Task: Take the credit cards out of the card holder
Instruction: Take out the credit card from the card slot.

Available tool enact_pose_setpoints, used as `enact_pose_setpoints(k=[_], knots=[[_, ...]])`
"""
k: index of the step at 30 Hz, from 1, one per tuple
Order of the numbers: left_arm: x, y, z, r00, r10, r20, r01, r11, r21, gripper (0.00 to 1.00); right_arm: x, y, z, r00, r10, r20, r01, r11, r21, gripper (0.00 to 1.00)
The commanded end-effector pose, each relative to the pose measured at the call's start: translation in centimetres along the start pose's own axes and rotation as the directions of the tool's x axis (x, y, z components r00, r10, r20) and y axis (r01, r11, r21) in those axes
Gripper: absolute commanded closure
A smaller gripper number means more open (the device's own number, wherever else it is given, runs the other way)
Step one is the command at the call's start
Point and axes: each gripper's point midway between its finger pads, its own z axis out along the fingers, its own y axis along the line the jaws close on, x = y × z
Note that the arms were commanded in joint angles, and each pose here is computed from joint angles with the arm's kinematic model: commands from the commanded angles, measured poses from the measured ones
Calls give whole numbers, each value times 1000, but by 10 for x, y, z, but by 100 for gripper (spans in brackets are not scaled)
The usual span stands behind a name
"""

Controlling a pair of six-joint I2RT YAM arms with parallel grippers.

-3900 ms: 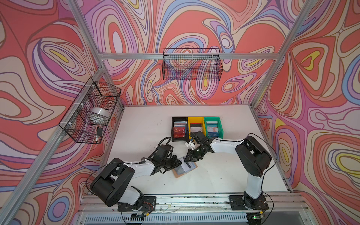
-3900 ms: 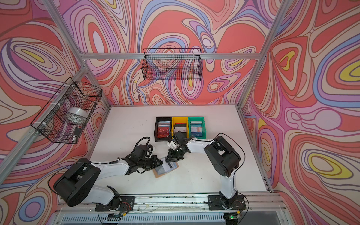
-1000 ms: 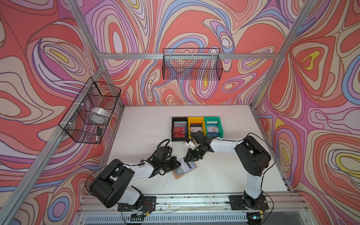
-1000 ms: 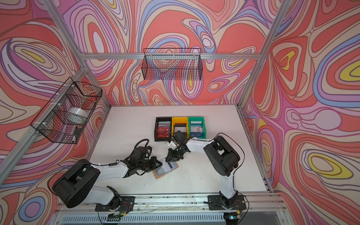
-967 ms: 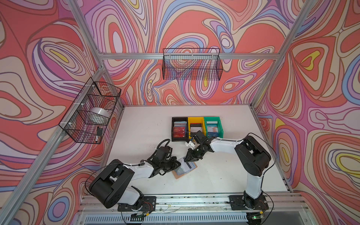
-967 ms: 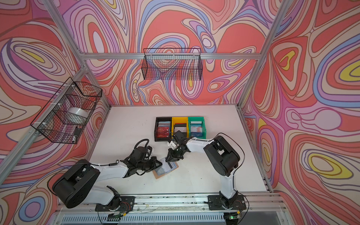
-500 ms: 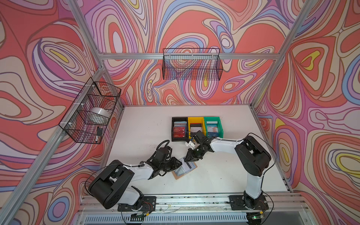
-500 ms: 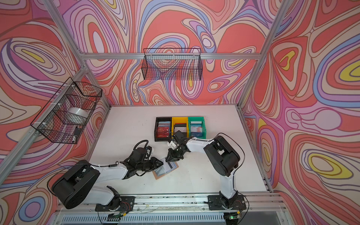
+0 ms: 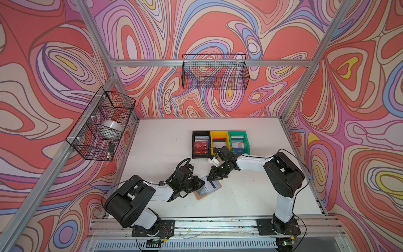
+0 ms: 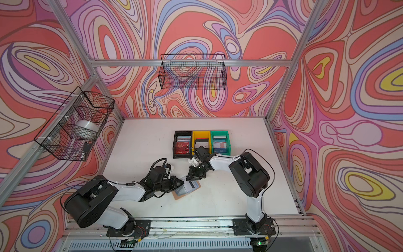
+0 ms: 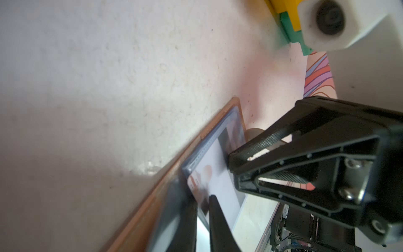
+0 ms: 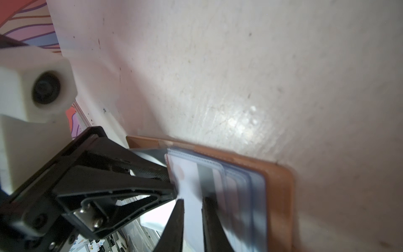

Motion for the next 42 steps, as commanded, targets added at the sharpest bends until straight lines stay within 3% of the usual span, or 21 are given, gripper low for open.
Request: enact_pose_setpoints(k=[1, 13, 42], knots=[[16, 22, 2, 999, -35, -39, 32, 997, -73, 89, 15, -29, 7, 998, 53, -26, -50, 993, 103, 80], [18, 24, 3, 998, -39, -44, 35, 997, -71, 100, 15, -29, 7, 998, 56, -24, -53, 993, 106, 80], [20, 27, -28, 998, 29, -47, -36, 986, -163, 100, 12, -30, 5, 998, 60, -24, -57, 992, 108, 80]])
